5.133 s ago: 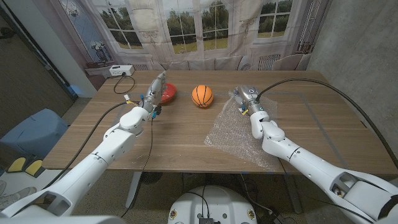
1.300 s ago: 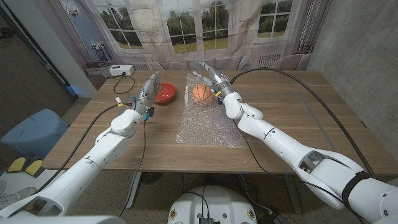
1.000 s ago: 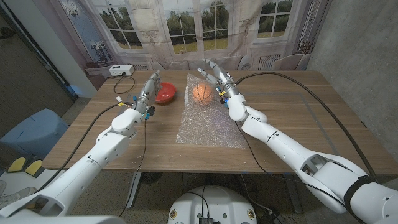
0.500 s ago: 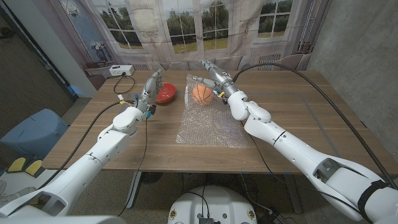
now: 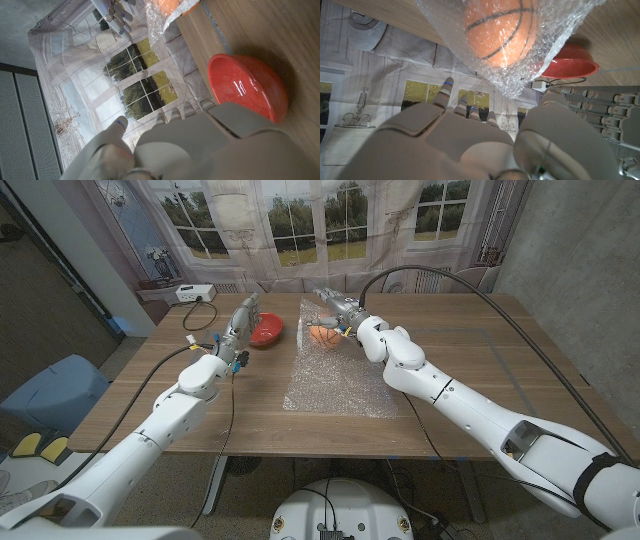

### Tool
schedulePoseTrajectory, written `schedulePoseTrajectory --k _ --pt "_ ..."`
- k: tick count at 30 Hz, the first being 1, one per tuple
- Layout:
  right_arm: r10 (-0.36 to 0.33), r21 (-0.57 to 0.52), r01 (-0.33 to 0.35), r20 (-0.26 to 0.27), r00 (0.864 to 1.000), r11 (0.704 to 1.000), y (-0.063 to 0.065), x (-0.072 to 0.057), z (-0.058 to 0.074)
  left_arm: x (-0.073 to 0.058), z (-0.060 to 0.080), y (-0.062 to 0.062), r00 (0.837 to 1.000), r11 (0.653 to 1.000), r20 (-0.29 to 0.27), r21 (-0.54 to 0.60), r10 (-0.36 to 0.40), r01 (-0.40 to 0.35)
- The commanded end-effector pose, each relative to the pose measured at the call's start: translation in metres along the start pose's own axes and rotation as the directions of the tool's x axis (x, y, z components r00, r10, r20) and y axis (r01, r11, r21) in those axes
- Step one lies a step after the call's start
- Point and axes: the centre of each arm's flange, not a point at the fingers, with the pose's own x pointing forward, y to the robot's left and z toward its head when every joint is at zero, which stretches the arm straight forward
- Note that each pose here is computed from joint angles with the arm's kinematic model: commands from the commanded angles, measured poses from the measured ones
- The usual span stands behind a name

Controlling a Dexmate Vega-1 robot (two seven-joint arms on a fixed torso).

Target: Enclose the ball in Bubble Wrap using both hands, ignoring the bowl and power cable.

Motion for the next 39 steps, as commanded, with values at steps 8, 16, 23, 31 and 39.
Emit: schedulePoseTrajectory --k 8,16,23,31,39 --pt "0.23 -0.152 -0.245 -0.108 0.967 0.958 0.019 0.028 0.005 -0.009 0.001 0.006 1.0 1.0 0.008 -0.012 0.015 -0.015" --pt "0.294 -0.186 -0.315 -0.13 0.947 0.931 0.025 0.037 0.004 -0.008 0.002 0.006 1.0 1.0 0.015 -0.013 0.02 -0.02" --pt "0.343 -0.212 -0.371 -0.157 0.926 0.904 0.035 0.047 0.002 -0.007 0.002 0.006 1.0 1.0 0.017 -0.013 0.021 -0.021" --pt "0.346 -0.256 -0.376 -0.154 0.926 0.891 0.047 0.057 0.008 -0.005 0.002 0.004 1.0 1.0 0.008 -0.013 0.014 -0.013" --pt "0.328 -0.288 -0.359 -0.153 0.932 0.887 0.06 0.07 0.009 -0.004 0.001 0.004 1.0 1.0 0.005 -0.016 0.014 -0.014"
